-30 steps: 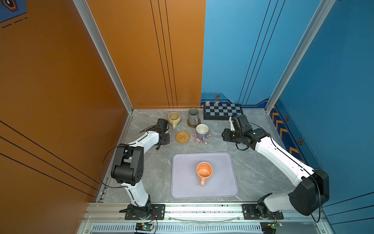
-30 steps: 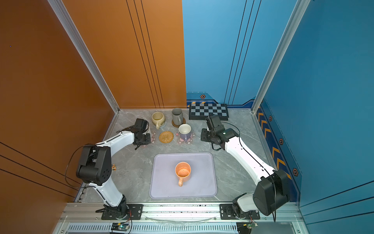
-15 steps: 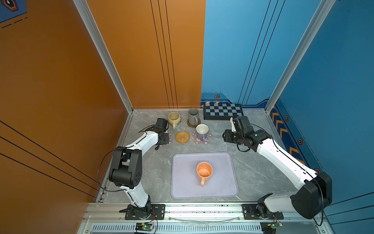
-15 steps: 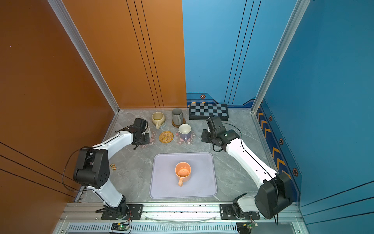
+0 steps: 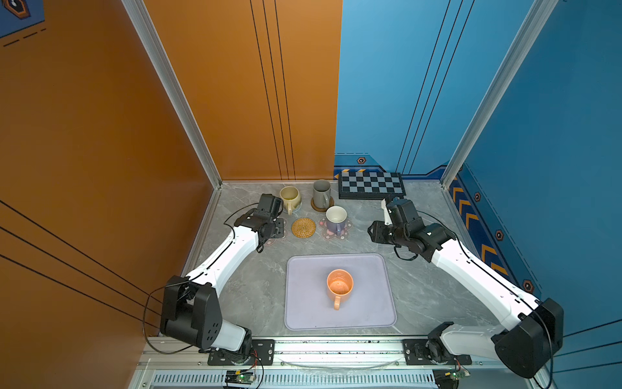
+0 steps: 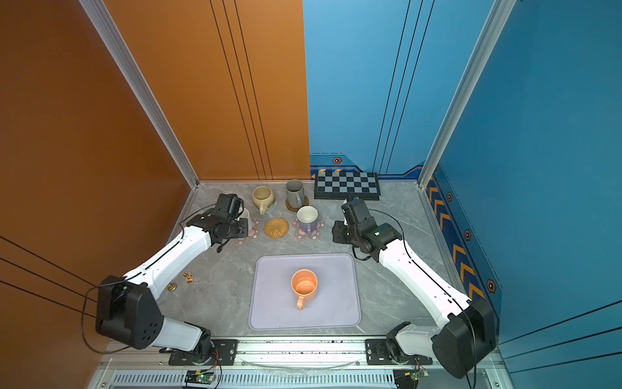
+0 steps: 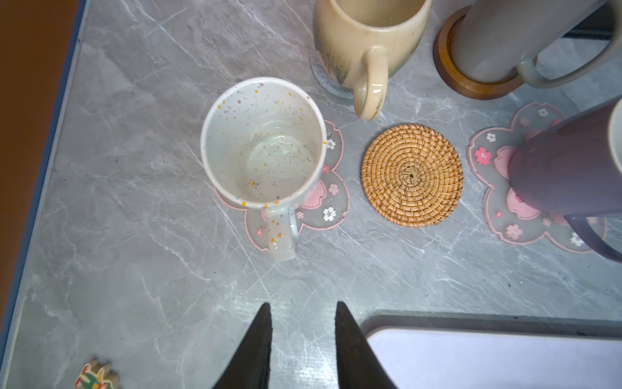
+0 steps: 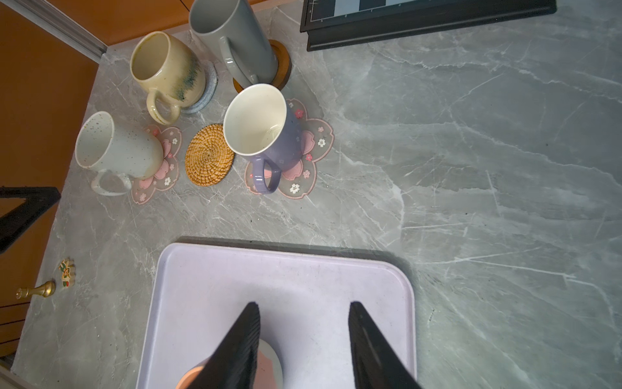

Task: Place cups on coasters
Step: Place the cup on the coaster, then rotate the cup on the tray.

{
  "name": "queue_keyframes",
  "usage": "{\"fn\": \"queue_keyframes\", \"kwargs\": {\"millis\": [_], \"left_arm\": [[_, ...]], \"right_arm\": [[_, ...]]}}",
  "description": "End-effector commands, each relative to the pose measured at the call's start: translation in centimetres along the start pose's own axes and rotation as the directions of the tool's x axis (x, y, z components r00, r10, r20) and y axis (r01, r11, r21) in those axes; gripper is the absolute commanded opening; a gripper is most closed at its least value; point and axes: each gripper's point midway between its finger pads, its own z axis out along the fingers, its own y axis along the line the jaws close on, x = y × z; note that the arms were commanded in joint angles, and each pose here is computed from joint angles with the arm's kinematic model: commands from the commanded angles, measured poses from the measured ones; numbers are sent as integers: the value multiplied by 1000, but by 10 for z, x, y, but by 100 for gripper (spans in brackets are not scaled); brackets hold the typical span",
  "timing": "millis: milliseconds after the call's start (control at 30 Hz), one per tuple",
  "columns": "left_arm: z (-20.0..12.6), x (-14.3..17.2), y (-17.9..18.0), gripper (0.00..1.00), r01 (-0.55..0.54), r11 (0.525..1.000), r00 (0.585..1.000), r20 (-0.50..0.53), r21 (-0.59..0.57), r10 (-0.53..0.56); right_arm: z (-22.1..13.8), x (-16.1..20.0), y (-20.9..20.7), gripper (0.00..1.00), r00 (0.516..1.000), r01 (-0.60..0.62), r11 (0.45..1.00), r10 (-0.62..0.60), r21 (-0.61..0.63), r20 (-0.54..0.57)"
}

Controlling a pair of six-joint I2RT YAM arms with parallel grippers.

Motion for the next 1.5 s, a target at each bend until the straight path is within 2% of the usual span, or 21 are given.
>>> {"fn": "queue_keyframes", "kwargs": {"millis": [0, 333, 367, 467, 667, 767, 867, 967, 1200, 1467], "left_arm": [[-12, 20, 16, 33, 10, 999, 999, -35, -53, -12], [-31, 34, 22, 32, 61, 998, 998, -9, -32, -61], [-27, 46, 25, 32, 61, 997, 997, -34, -42, -62], [-32, 53, 27, 32, 77, 996, 996, -43, -36, -78], [-39, 67, 15, 33, 91, 995, 993, -79, 51, -87], [-42, 75, 12, 33, 112, 991, 991, -83, 75, -106], [-43, 83, 12, 33, 122, 989, 989, -87, 80, -115], [-43, 88, 9, 33, 119, 990, 989, -95, 78, -111], [-43, 88, -1, 35, 95, 992, 992, -94, 79, -88], [-45, 83, 0, 36, 92, 995, 994, -63, 43, -89]], "right_arm": [[-8, 10, -4, 46, 1000, -6, 999, 6, 31, 1], [-23, 31, 10, 46, 999, 35, 999, -35, 27, 13], [-23, 34, 11, 46, 999, 39, 999, -39, 28, 11], [-27, 46, 20, 46, 998, 64, 998, -64, 13, 4], [-32, 64, 25, 46, 994, 106, 994, -106, -1, -10], [-35, 89, 47, 49, 974, 203, 974, -211, -99, -76], [-39, 113, 57, 52, 950, 286, 952, -297, -112, -97], [-44, 127, 62, 52, 940, 311, 942, -325, -129, -104], [-57, 151, 70, 52, 938, 307, 935, -329, -179, -110], [-54, 180, 71, 51, 972, 202, 968, -217, -148, -92]]}}
